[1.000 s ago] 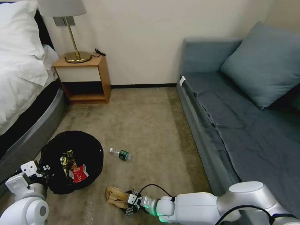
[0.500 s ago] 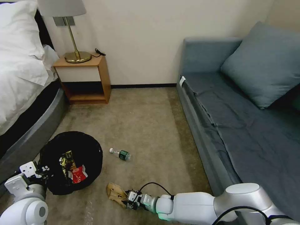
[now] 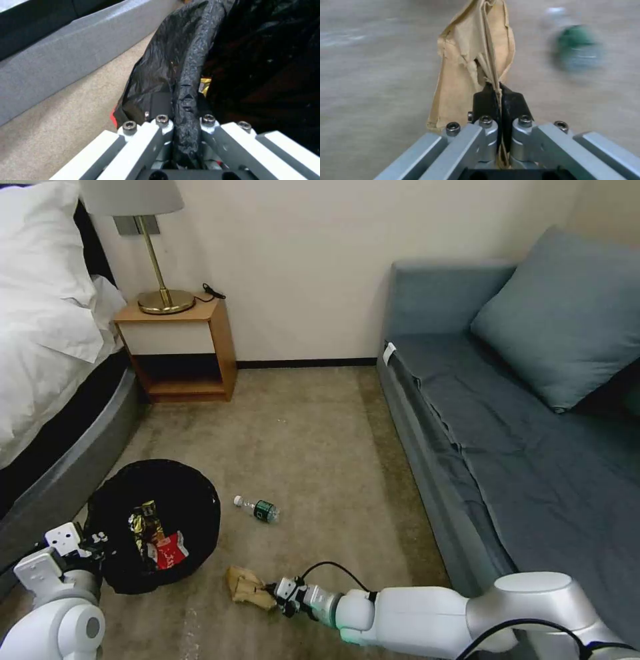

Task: Pick up the trash bin, then pick up the garbage on the floor and place it into the trash bin.

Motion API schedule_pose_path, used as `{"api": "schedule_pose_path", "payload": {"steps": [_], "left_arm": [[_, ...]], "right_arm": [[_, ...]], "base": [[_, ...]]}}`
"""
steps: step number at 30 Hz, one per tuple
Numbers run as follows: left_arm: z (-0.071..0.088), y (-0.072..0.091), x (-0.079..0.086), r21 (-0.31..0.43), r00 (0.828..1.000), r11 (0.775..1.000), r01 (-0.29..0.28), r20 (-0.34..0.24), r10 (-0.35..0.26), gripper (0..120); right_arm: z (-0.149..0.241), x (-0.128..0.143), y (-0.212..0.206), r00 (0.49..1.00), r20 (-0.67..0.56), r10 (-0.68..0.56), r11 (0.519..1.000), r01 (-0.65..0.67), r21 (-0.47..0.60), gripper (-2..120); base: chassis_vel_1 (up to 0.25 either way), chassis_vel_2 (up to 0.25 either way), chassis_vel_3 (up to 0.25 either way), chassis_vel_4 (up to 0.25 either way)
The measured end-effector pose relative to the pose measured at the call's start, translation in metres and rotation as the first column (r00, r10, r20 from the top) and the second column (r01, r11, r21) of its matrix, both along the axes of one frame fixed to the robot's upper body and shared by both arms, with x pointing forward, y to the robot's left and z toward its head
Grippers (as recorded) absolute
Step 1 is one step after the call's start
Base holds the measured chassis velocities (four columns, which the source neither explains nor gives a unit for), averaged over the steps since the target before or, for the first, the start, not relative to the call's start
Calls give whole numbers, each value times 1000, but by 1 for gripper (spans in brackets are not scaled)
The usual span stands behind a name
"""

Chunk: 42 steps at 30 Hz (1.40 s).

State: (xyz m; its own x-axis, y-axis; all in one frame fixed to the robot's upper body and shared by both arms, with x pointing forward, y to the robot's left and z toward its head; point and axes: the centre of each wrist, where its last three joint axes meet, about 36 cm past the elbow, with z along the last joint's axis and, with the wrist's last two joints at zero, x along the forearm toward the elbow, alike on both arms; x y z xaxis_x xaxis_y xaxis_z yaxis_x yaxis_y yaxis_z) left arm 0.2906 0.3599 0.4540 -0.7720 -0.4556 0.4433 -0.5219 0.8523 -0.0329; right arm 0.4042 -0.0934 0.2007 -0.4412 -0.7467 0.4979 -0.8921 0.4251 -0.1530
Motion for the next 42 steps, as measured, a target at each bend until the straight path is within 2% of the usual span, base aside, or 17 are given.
{"api": "schedule_pose_path", "payload": {"steps": [1, 5, 6, 8, 10, 12, 14, 15, 17, 18, 21, 23, 24, 25, 28, 37, 42], "left_arm": [[0, 0, 0, 0, 1000, 1000, 0, 0, 0, 2], [1, 2, 2, 6, 1000, 1000, 4, -1, -4, 2], [1, 2, 2, 6, 1000, 1000, 4, -1, -4, 2], [2, 1, 3, 7, 1000, 1000, 8, 1, -8, 2], [2, 1, 3, 6, 1000, 1000, 9, 0, -9, 2], [1, -1, 4, 3, 1000, 1000, 15, -1, -15, 2], [0, -1, 5, 2, 1000, 1000, 16, -1, -16, 2], [0, -2, 5, 2, 1000, 1000, 18, -2, -18, 2], [0, -4, 6, 1, 1000, 1000, 22, -4, -22, 2], [0, -4, 6, 1, 1000, 1000, 22, -4, -22, 2], [1, -8, 6, -1, 1000, 1000, 28, -2, -28, 2], [1, -8, 6, -1, 1000, 1000, 29, -1, -29, 2], [1, -9, 6, -1, 1000, 1000, 30, -1, -30, 2], [1, -9, 5, -1, 1000, 1000, 30, 0, -30, 2], [3, -11, 4, 0, 999, 999, 32, 3, -32, 2], [12, -15, -1, 8, 999, 999, 40, 19, -40, 2], [14, -17, -2, 6, 999, 999, 41, 25, -41, 2]], "right_arm": [[0, 0, 0, 1000, 0, 0, 1000, 0, 0, 0], [43, 43, -62, 988, 91, -124, 992, 126, -16, 0], [43, 43, -62, 988, 91, -124, 992, 126, -16, 0], [80, 68, -80, 971, 156, -183, 983, 182, 18, 0], [90, 74, -81, 965, 171, -200, 980, 196, 39, 0], [137, 91, -67, 945, 195, -262, 960, 236, 149, 0], [148, 93, -62, 943, 195, -270, 956, 238, 173, 0], [185, 94, -40, 942, 189, -278, 941, 227, 252, 0], [226, 86, -8, 949, 181, -257, 924, 187, 333, 0], [226, 86, -8, 949, 181, -257, 924, 187, 333, 0], [263, 54, 42, 971, 149, -186, 902, 108, 418, 0], [266, 46, 51, 976, 136, -168, 900, 95, 426, 0], [268, 20, 79, 989, 96, -113, 896, 60, 439, 0], [266, 8, 94, 993, 80, -83, 896, 39, 442, 0], [250, -9, 123, 997, 73, -22, 906, -11, 424, 0], [188, 3, 160, 989, 144, 12, 946, -58, 318, 0], [178, 2, 162, 987, 156, 29, 956, -73, 284, 1]], "base": [[0, 0, 0, 0], [0, 0, 0, 0], [0, 0, 0, 0], [0, 0, 0, 0], [0, 0, 0, 0], [0, 0, 0, 0], [0, 0, 0, 0], [0, 0, 0, 0], [0, 0, 0, 0], [0, 0, 0, 0], [0, 0, 0, 0], [0, 0, 0, 0], [0, 0, 0, 0], [0, 0, 0, 0], [0, 0, 0, 0], [0, 0, 0, 0], [0, 0, 0, 0]]}}
